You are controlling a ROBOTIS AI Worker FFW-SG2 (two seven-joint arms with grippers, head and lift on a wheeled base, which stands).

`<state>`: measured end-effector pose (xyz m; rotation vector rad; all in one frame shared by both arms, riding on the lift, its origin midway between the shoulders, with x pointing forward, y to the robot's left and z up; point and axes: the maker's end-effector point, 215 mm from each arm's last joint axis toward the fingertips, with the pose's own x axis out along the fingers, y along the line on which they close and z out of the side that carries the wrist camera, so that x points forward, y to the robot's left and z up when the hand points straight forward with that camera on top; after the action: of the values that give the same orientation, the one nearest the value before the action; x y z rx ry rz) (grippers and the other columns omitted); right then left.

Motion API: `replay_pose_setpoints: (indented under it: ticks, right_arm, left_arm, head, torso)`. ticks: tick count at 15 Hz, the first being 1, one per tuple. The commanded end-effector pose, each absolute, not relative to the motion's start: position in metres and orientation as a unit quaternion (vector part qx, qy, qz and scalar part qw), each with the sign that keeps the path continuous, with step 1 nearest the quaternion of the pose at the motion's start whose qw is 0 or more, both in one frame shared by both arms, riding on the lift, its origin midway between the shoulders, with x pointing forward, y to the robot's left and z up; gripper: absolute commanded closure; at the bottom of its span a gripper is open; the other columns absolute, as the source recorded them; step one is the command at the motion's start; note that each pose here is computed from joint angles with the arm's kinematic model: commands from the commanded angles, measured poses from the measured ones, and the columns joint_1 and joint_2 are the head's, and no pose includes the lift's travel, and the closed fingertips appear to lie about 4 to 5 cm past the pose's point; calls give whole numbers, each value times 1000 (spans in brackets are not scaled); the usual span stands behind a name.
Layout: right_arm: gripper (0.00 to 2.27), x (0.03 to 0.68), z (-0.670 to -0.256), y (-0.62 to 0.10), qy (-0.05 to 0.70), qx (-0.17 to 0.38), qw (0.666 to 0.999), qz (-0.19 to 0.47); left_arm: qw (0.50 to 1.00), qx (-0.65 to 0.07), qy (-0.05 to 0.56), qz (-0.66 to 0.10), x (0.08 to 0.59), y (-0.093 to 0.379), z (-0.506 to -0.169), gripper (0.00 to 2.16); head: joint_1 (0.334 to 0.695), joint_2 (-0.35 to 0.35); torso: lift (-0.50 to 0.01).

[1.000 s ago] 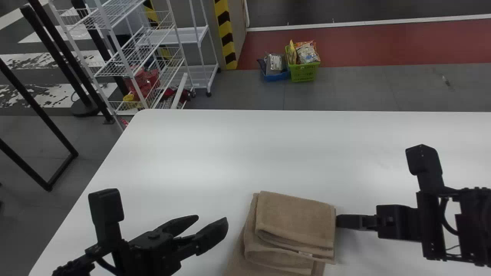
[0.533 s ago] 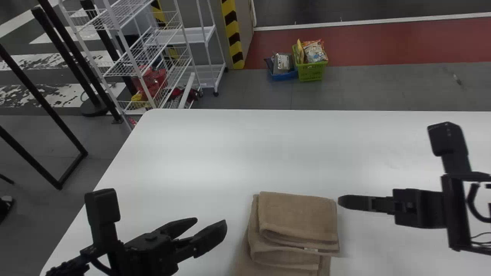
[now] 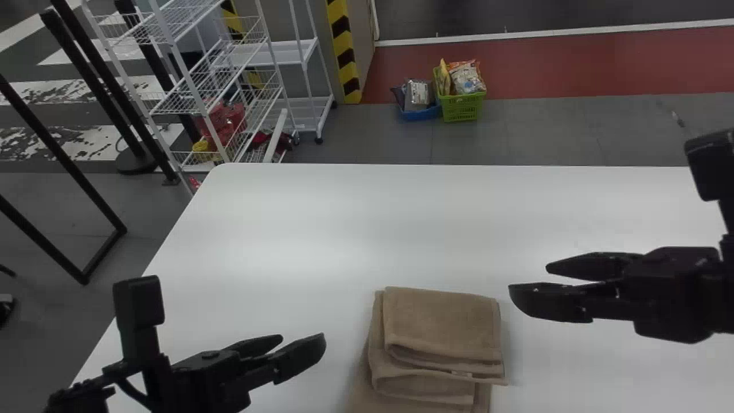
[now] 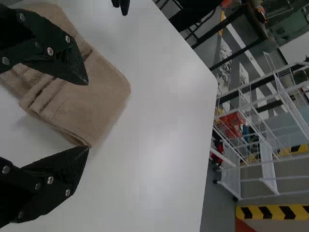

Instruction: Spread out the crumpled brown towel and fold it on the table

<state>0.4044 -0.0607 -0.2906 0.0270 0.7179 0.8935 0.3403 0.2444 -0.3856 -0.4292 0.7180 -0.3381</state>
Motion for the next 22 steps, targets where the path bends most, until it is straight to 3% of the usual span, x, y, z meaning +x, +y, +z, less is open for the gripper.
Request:
replay_pose_setpoints:
  ticks: [1, 5, 13, 22]
  right_arm:
    - [70, 413, -287, -36, 346, -38, 841, 415]
    - [70, 418, -306, -14, 362, -128, 832, 400]
    - [76, 377, -349, 22, 399, -172, 781, 449]
    - [97, 355, -397, 6, 442, -232, 740, 451]
  left_arm:
    - [897, -206, 359, -156, 339, 246, -389, 157]
    - [891, -205, 380, -143, 336, 250, -397, 157]
    - [889, -200, 391, -132, 342, 255, -387, 157]
    - [896, -197, 377, -131, 358, 258, -371, 157]
  head:
    - [695, 274]
    - [695, 324]
    - [695, 350]
    - [695, 350]
  torso:
    - [-127]
    - [-127]
    - [-127]
    - [-127]
